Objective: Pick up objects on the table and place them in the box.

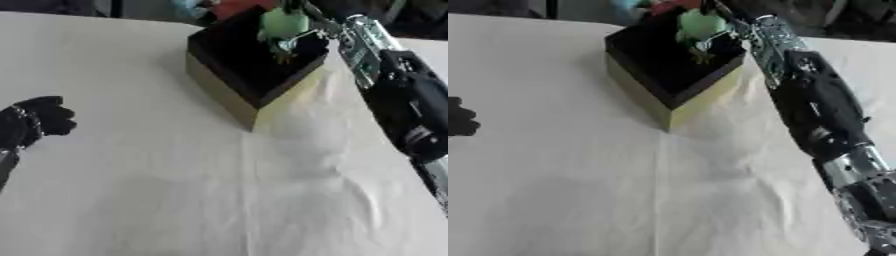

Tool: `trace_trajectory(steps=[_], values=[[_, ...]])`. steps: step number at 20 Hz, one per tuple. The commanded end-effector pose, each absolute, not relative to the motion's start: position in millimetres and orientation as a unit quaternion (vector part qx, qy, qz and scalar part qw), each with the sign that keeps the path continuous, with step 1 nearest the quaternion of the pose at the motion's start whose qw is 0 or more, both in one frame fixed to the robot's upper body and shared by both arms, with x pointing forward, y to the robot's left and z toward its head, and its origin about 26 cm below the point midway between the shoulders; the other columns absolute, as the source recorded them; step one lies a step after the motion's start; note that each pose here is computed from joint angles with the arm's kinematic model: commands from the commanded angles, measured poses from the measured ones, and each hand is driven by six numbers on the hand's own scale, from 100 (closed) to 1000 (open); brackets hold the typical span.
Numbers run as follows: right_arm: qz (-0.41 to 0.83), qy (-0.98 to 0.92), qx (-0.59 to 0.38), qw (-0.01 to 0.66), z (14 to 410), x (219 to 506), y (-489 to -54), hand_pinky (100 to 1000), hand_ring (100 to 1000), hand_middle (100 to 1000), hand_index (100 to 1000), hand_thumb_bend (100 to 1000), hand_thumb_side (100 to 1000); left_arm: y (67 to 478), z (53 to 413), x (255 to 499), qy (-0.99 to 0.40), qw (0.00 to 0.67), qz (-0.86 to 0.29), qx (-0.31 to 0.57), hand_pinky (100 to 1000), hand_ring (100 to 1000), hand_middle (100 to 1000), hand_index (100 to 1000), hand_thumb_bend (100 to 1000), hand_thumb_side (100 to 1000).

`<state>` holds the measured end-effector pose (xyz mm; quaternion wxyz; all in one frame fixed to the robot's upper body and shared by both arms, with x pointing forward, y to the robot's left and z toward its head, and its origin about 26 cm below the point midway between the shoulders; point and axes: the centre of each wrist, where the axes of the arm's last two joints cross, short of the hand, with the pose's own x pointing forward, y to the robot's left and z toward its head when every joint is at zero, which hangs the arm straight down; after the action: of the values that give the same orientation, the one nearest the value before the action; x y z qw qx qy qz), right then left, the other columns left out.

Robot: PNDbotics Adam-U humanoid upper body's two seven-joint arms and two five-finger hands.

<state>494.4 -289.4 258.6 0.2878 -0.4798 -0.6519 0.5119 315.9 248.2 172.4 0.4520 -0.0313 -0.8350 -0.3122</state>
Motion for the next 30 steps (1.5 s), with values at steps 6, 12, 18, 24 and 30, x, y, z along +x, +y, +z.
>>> trace_trajectory(steps=[6, 12, 18, 24, 30], values=[[0.536, -0.627, -0.487, 0.288, 278, 491, -297, 796, 818, 914, 943, 591, 457, 248, 179, 315, -0.841, 0.441, -0.312, -0.032, 780, 738, 709, 868, 467, 928], [0.501, -0.675, -0.476, 0.259, 300, 478, -302, 760, 754, 841, 892, 513, 430, 249, 179, 315, -0.841, 0.443, -0.308, -0.029, 780, 738, 709, 868, 467, 929], [0.432, -0.760, -0.434, 0.220, 332, 447, -308, 717, 666, 751, 843, 421, 392, 253, 176, 315, -0.841, 0.448, -0.304, -0.022, 781, 739, 710, 868, 466, 930], [0.402, -0.817, -0.364, 0.197, 339, 402, -304, 699, 633, 723, 822, 374, 395, 255, 175, 314, -0.842, 0.451, -0.297, -0.016, 781, 739, 710, 868, 465, 930], [0.387, -0.852, -0.288, 0.201, 312, 360, -289, 680, 598, 679, 800, 329, 406, 258, 171, 313, -0.842, 0.458, -0.285, -0.012, 782, 739, 711, 868, 463, 930]])
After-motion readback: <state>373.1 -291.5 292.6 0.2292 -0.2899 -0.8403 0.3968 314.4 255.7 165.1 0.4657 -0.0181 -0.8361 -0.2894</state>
